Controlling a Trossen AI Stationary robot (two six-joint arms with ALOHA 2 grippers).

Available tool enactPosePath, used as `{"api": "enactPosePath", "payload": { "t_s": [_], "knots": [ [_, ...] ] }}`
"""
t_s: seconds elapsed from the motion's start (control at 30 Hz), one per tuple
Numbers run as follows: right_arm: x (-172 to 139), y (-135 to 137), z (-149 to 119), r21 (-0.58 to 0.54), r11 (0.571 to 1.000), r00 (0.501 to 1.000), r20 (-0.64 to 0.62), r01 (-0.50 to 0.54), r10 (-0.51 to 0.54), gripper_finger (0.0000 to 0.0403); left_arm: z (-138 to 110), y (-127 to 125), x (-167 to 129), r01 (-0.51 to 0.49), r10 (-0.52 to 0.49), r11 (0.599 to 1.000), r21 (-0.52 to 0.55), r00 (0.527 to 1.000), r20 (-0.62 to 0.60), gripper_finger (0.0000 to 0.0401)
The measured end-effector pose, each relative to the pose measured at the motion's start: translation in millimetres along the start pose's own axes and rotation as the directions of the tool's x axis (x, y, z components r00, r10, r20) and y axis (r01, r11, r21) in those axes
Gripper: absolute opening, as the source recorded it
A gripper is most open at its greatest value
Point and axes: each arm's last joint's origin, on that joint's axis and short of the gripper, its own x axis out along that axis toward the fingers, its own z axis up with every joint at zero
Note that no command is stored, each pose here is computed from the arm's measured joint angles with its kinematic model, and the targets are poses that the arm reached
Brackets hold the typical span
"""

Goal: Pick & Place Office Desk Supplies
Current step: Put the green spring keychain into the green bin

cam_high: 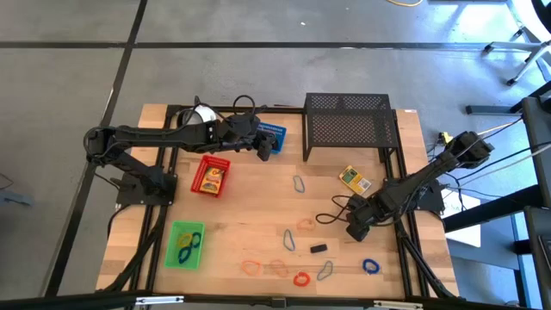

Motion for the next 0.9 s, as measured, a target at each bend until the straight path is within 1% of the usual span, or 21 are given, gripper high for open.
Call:
{"api": "enactPosePath", "payload": {
  "t_s": [0.07, 0.17, 0.27, 0.4, 0.6, 0.67, 0.73, 0.8, 0.87, 0.9],
  "knots": [
    [0.8, 0.2, 0.2, -0.003, 1.0, 1.0, -0.002, 0.006, -0.006, 0.0203, 0.0, 0.0, 0.0, 0.001, -0.001, 1.0, -0.007, 1.0, 0.0, 0.0155],
    [1.0, 0.0, 0.0, -0.042, 0.999, 1.0, -0.006, 0.008, -0.008, 0.0201, -0.1, -0.1, 0.0, 0.005, -0.005, 1.0, -0.007, 1.0, -0.003, 0.0155],
    [1.2, -0.4, -0.1, -0.069, 0.998, 1.0, -0.008, 0.012, -0.012, 0.0185, -0.1, -0.1, 0.0, 0.005, -0.005, 1.0, -0.007, 1.0, -0.004, 0.0155],
    [1.7, -1.7, 0.0, -0.066, 0.997, 1.0, 0.002, 0.027, -0.027, 0.0139, -0.1, -0.1, 0.0, 0.005, -0.005, 1.0, -0.007, 1.0, -0.004, 0.0155],
    [1.9, -3.6, 0.1, -0.045, 0.998, 0.999, 0.012, 0.048, -0.048, 0.004, -0.5, -0.7, 0.0, 0.026, -0.026, 1.0, -0.008, 1.0, -0.017, 0.0155],
    [1.9, -3.3, 0.2, -0.047, 0.998, 0.999, 0.015, 0.047, -0.046, 0.0017, -0.6, -0.9, 0.0, 0.031, -0.031, 0.999, -0.008, 0.999, -0.02, 0.0155],
    [1.8, -3.1, 0.3, -0.054, 0.998, 0.999, 0.015, 0.045, -0.044, 0.0014, -0.8, -0.9, 0.1, 0.032, -0.032, 0.999, -0.007, 0.999, -0.021, 0.0155],
    [0.0, -1.8, 0.5, -0.066, 0.997, 0.999, 0.021, 0.039, -0.038, 0.0021, -0.8, -0.9, 0.1, 0.033, -0.033, 0.999, -0.008, 0.999, -0.022, 0.0155],
    [-4.2, 1.1, 1.0, -0.094, 0.995, 0.999, 0.038, 0.025, -0.022, 0.0025, -0.8, -0.9, 0.1, 0.034, -0.034, 0.999, -0.007, 0.999, -0.022, 0.0155],
    [-6.7, 4.6, 2.2, -0.112, 0.994, 0.998, 0.067, 0.009, -0.001, 0.0025, -0.8, -0.9, 0.1, 0.034, -0.034, 0.999, -0.007, 0.999, -0.022, 0.0155]
  ]
}}
